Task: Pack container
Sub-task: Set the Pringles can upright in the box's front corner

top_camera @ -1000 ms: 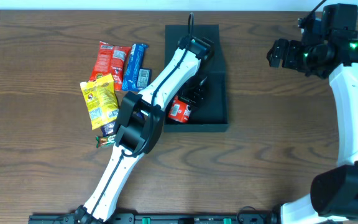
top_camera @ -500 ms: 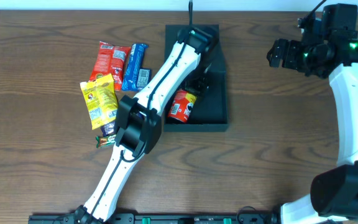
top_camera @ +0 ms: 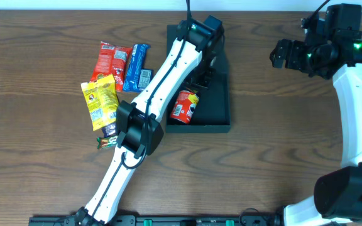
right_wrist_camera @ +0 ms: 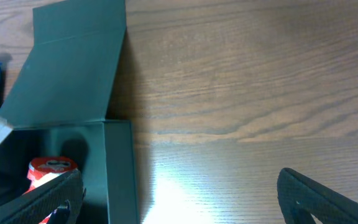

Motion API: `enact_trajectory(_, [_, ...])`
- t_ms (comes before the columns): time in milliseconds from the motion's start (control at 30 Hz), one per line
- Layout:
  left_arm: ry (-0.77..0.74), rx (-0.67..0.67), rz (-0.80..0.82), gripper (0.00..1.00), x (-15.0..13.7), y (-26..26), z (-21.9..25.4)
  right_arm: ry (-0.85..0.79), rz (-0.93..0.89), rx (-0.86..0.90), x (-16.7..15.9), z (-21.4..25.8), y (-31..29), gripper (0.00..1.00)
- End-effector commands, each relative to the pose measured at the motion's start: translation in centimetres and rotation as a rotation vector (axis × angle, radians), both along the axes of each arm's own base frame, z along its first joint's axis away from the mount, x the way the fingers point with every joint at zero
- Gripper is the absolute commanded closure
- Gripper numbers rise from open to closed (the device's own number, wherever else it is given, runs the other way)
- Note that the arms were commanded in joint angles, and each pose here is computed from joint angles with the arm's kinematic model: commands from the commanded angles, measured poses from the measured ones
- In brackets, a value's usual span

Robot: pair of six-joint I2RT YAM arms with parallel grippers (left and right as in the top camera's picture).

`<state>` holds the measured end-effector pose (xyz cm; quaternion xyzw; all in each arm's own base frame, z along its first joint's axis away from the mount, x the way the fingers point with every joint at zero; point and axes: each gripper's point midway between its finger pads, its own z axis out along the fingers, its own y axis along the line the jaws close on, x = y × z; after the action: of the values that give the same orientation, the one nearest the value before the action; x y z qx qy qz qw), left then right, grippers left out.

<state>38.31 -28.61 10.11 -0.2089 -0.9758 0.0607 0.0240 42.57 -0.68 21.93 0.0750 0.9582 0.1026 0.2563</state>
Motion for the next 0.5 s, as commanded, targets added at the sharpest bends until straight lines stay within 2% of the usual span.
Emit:
enact_trajectory(0, [0.026,-0.022,-0.003,0.94,-0.8,-1.1,-0.1,-0.025,0.026,-0.006,-0.1,0.9,0.5,0.01])
enact_trajectory(167, [0.125,-0.041,0.003,0.94,-2.3,-1.4,-2.0,-0.028,0.026,-0.007,0.0,0.9,0.5,0.01])
enact_trajectory(467, [0.2,-0.038,0.011,0.94,-3.3,-1.4,-4.9,-0.029,0.024,-0.007,0.0,0.9,0.4,0.01])
